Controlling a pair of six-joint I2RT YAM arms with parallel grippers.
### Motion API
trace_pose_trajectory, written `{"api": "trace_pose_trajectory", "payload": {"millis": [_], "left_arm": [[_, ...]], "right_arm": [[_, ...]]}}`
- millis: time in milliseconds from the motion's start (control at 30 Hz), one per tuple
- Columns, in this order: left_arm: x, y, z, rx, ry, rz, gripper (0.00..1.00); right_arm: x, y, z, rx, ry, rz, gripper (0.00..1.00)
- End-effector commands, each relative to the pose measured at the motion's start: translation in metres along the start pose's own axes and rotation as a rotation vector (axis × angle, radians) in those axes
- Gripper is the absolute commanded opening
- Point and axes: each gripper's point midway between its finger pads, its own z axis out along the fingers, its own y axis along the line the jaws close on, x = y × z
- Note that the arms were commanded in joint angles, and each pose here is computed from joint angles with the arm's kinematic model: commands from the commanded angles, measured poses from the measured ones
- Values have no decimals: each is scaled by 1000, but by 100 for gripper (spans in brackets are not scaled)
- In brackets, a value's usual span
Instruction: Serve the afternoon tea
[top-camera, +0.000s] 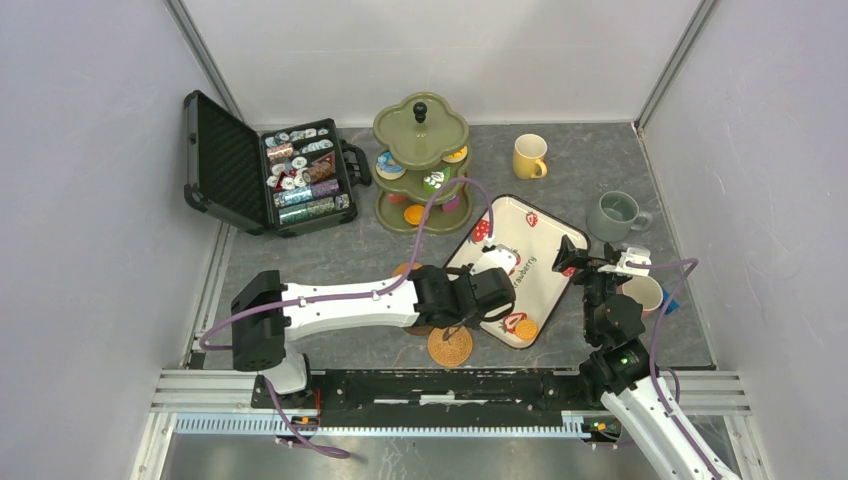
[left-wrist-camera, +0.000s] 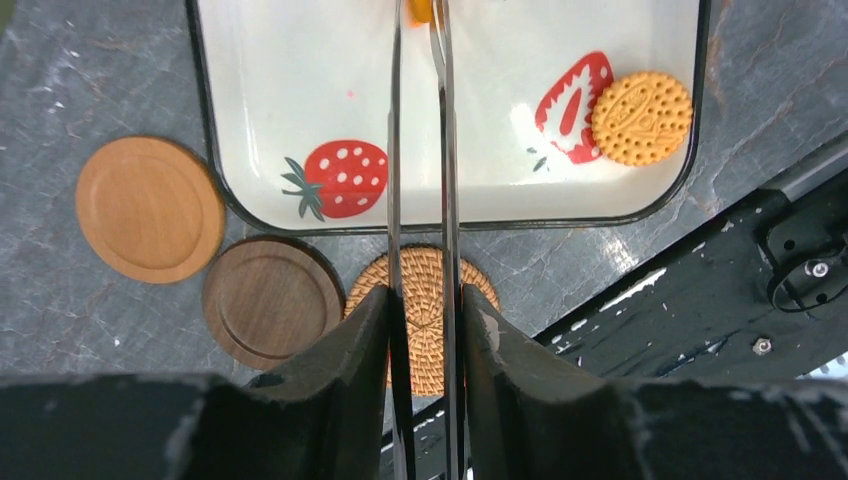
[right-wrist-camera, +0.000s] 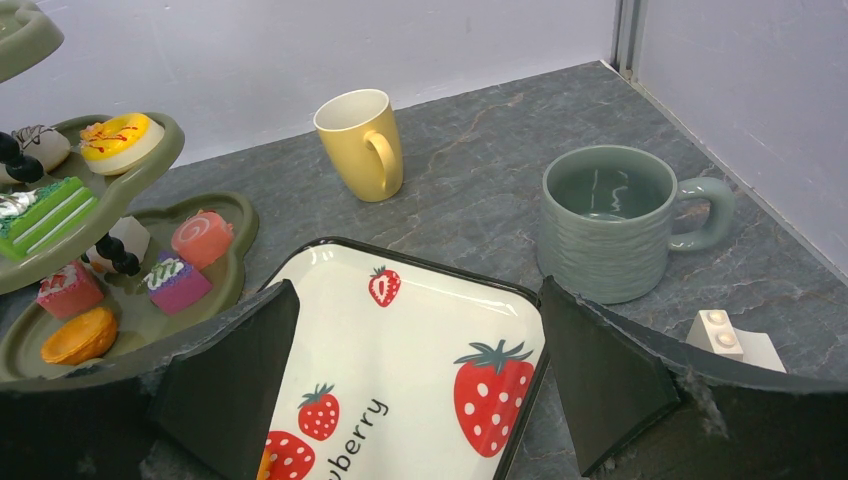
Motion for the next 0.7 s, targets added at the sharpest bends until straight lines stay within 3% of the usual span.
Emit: {"api": "trace_pose_trajectory", "payload": {"millis": [0, 200, 533, 667], "left_arm": [[-48, 7, -33, 4, -151, 3, 28], [-61, 13, -40, 4, -179, 5, 27], [-65, -6, -30, 178, -133, -79, 44], [-61, -10, -23, 205, -111, -80, 46]], "right_arm": [[-10, 3, 0, -7, -29, 24, 98], [-9, 3, 1, -5, -29, 24, 98], [-9, 3, 1, -8, -29, 25, 98], [-10, 3, 0, -8, -30, 25, 98]]}}
